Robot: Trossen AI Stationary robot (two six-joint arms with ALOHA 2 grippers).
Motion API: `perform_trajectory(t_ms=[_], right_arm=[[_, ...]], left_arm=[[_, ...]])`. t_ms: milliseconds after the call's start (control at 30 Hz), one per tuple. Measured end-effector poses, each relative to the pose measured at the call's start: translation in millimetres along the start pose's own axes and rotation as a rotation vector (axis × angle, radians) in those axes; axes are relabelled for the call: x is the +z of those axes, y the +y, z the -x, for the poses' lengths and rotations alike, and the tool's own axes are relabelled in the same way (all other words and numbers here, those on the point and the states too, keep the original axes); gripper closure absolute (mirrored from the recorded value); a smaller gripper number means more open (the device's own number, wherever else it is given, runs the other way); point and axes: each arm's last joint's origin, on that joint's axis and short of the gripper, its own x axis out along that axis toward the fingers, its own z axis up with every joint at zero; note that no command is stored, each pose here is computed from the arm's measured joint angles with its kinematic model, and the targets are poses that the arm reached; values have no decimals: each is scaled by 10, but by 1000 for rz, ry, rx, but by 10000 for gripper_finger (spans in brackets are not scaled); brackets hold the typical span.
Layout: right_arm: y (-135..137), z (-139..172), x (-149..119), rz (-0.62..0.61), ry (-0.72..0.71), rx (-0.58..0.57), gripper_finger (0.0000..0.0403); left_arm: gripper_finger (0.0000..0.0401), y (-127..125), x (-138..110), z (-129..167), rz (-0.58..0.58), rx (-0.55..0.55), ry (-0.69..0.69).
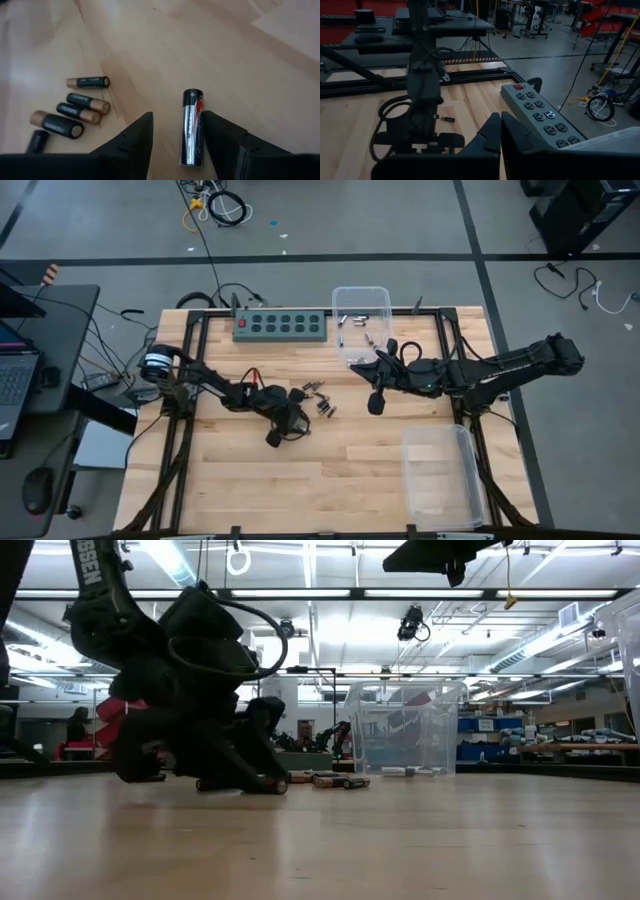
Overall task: Sort batteries
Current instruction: Put the silver battery into the top transparent bin
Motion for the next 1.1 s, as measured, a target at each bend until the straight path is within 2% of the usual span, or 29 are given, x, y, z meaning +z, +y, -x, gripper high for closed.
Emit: perform_trajectory(t_ms=[100, 233, 400, 467, 500, 700, 1100], right_arm=[[0, 0, -3, 9, 3, -1, 402], [-2, -1, -3, 17, 3, -1, 402], [-6, -2, -14, 29, 14, -3, 402], [-15, -6, -13, 30, 13, -7, 402], [-20, -9, -12, 29, 13, -9, 402], [-77, -35, -6, 21, 11, -30, 402], [-60, -36, 58, 77, -49, 37, 402]], left_arm=[[229, 33, -73, -18, 51, -33, 7], [246, 30, -137, -40, 48, -48, 25], [331, 21, -150, -45, 18, -51, 27], [369, 31, -141, -48, 47, -40, 26], [375, 41, -132, -54, 62, -27, 29], [375, 64, -111, -50, 94, 17, 17], [375, 203, 3, -23, -186, 249, -51]])
